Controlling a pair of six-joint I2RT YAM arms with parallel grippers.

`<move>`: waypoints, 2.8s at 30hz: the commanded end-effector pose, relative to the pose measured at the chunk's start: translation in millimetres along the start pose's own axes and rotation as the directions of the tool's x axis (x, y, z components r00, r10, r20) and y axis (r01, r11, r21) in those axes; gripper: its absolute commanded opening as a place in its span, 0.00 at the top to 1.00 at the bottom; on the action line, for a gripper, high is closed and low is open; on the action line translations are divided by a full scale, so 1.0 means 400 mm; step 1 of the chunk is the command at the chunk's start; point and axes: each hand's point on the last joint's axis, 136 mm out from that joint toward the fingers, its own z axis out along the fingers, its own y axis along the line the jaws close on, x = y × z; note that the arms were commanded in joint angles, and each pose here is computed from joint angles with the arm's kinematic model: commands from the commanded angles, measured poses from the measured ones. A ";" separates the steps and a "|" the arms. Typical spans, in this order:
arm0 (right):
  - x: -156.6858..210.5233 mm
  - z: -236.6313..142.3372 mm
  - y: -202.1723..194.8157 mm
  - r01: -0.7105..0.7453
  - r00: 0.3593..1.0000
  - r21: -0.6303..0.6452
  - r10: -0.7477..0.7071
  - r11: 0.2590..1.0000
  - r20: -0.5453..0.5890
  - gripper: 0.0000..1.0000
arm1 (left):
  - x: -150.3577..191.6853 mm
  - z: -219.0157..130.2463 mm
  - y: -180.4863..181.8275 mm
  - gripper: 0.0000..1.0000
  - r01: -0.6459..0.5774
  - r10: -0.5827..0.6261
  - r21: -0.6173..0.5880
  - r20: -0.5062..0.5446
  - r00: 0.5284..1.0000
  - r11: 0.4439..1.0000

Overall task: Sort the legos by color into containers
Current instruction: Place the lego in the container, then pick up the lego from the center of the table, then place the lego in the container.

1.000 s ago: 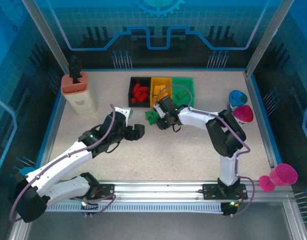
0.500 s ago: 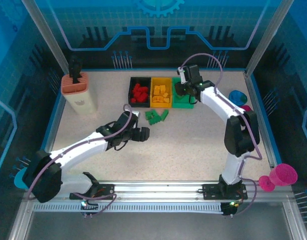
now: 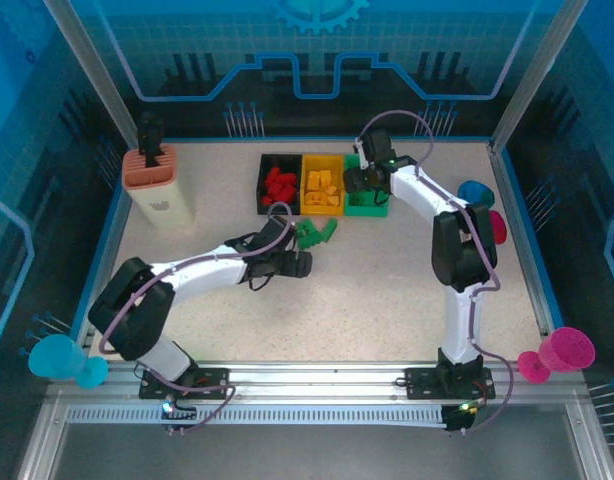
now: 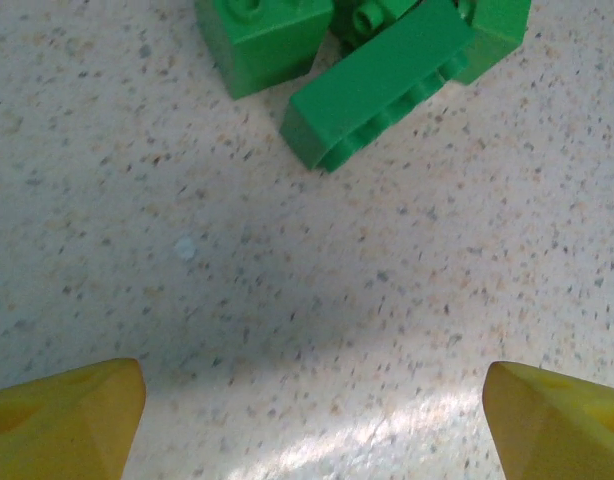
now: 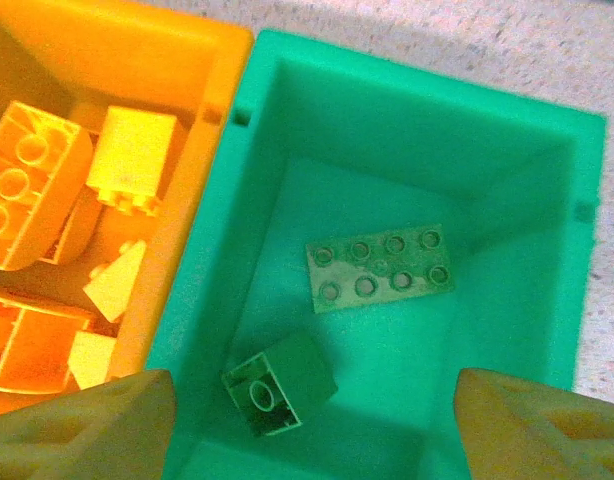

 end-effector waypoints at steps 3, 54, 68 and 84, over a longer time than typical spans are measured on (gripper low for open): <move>-0.068 -0.178 -0.007 -0.041 0.986 -0.016 0.043 0.999 0.164 0.25 | -0.069 0.046 -0.039 0.11 -0.016 0.016 0.023 0.009 1.000 1.000; 0.055 -0.390 -0.056 -0.166 0.938 -0.089 0.185 0.982 0.294 0.25 | -0.074 0.145 -0.031 0.68 -0.101 0.092 -0.051 -0.146 0.985 0.994; 0.093 -0.405 -0.077 -0.228 0.922 -0.101 0.248 0.968 0.297 0.26 | -0.352 -0.130 -0.212 0.74 -0.178 0.151 0.102 0.222 0.963 0.979; 0.167 -0.458 -0.118 -0.297 0.897 -0.094 0.311 0.950 0.314 0.26 | -0.563 0.098 -0.349 0.74 -0.217 0.167 0.165 0.275 0.947 0.962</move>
